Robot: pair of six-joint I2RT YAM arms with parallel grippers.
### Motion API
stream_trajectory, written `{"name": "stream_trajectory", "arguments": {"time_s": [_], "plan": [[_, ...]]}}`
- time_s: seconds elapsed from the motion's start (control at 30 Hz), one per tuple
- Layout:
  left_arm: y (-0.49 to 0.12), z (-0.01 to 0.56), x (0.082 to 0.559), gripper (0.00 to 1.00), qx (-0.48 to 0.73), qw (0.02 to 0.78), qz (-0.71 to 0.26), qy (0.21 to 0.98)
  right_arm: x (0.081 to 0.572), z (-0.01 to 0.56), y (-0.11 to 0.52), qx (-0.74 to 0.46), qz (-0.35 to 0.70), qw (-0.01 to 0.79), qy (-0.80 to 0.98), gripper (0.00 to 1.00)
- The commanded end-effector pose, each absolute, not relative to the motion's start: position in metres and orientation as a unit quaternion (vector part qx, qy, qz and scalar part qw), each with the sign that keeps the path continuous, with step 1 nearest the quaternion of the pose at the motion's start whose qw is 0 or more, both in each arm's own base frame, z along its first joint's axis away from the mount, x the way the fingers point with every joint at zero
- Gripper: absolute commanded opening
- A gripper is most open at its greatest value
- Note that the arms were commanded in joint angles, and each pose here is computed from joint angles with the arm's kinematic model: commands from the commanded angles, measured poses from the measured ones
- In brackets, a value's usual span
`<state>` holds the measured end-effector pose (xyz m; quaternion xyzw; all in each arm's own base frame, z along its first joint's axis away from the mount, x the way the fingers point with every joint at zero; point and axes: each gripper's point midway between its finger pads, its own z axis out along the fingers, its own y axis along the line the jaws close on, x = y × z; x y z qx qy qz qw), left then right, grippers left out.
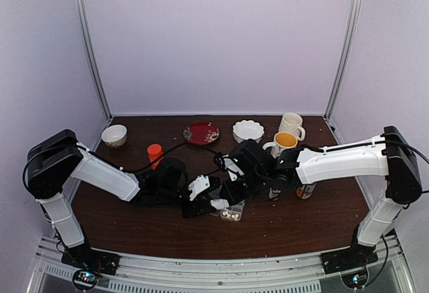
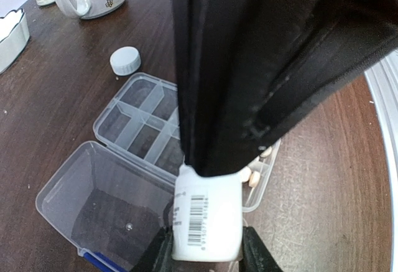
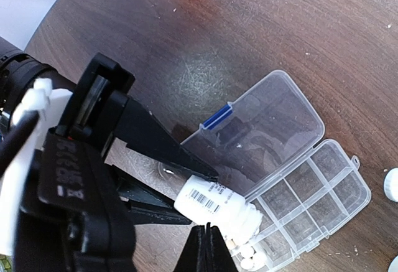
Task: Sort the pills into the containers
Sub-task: Pour the pill into the compartment of the pill container.
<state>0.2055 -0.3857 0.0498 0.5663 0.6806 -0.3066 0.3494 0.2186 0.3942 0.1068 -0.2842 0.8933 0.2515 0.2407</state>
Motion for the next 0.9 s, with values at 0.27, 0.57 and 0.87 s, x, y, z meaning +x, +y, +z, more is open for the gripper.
{"name": "stream_trajectory", "arguments": {"time_s": [0.27,0.57,0.87], "plan": [[-0.404,0.077,0.202,0.00,0.580,0.388,-0.321,0.640,0.221,0.121,0.380,-0.277,0.240,0.270,0.890,0.00],[-0.409,0.079,0.203,0.00,0.582,0.385,-0.322,0.639,0.219,0.107,0.373,-0.275,0.228,0.262,0.896,0.00],[-0.415,0.080,0.206,0.00,0.584,0.382,-0.322,0.640,0.217,0.108,0.371,-0.273,0.232,0.264,0.895,0.00]]}}
